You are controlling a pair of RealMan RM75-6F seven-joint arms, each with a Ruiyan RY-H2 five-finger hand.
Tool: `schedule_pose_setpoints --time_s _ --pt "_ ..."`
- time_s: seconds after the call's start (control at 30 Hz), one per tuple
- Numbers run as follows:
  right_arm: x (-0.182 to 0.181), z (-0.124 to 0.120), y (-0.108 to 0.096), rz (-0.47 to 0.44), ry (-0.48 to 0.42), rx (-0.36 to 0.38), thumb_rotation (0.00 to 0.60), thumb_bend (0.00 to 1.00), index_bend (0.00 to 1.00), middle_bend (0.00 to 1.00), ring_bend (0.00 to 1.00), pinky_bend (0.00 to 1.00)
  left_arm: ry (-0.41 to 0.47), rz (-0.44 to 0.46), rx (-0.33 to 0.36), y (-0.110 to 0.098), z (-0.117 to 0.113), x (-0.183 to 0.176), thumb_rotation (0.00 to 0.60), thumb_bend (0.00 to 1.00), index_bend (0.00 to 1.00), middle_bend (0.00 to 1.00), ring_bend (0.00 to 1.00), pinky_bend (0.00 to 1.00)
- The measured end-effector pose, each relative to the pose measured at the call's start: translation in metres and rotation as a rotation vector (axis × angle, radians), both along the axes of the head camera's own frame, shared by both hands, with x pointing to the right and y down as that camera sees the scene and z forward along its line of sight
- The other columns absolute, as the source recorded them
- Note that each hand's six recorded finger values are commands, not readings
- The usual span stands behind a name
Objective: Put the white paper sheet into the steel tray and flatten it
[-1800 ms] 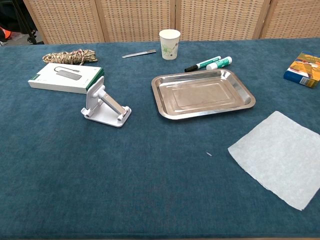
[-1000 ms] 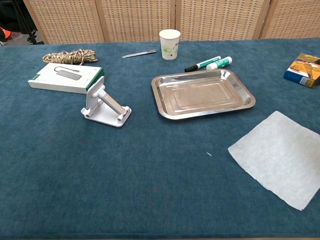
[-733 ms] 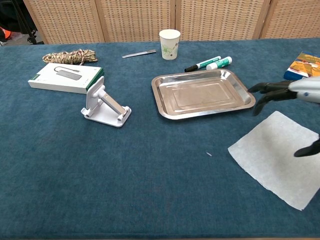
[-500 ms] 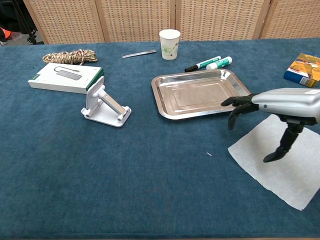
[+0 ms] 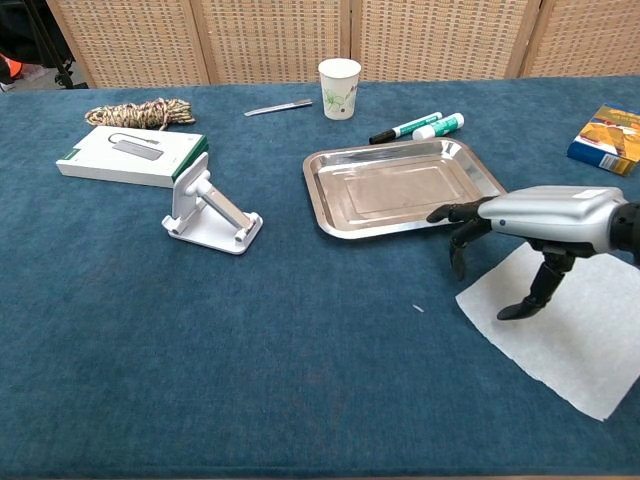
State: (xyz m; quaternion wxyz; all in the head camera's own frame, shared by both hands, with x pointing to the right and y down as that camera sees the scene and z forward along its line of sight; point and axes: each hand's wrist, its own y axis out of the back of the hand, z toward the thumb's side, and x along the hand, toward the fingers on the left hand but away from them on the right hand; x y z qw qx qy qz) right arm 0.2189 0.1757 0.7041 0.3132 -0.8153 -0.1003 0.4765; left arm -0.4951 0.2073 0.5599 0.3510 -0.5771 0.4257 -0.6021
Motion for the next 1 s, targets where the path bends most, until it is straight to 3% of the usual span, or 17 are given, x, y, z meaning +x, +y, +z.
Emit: schedule_pose_setpoints --time_s 0.3,0.6,0.8,1.0 --pt "0.003 0.007 0.005 0.008 0.012 -0.002 0.6 0.39 0.59 0.0 0.0 0.0 0.006 -0.002 0.007 0.0 -0.002 0.001 0.6 0.0 0.0 0.0 0.0 0.0" --pt "-0.001 -0.001 0.001 0.028 -0.033 0.059 0.6 0.47 0.64 0.0 0.0 0.0 0.016 -0.008 0.015 0.0 -0.005 -0.001 0.6 0.0 0.0 0.0 0.0 0.0" --pt "-0.012 -0.023 -0.013 0.051 -0.104 0.135 0.6 0.49 0.64 0.01 0.0 0.0 0.02 -0.01 0.019 0.001 -0.008 -0.002 0.6 0.0 0.0 0.0 0.0 0.0" --pt "-0.028 -0.035 -0.041 0.052 -0.121 0.215 0.6 0.51 0.64 0.01 0.0 0.0 0.025 -0.009 0.022 0.002 -0.01 -0.002 0.6 0.0 0.0 0.0 0.0 0.0"
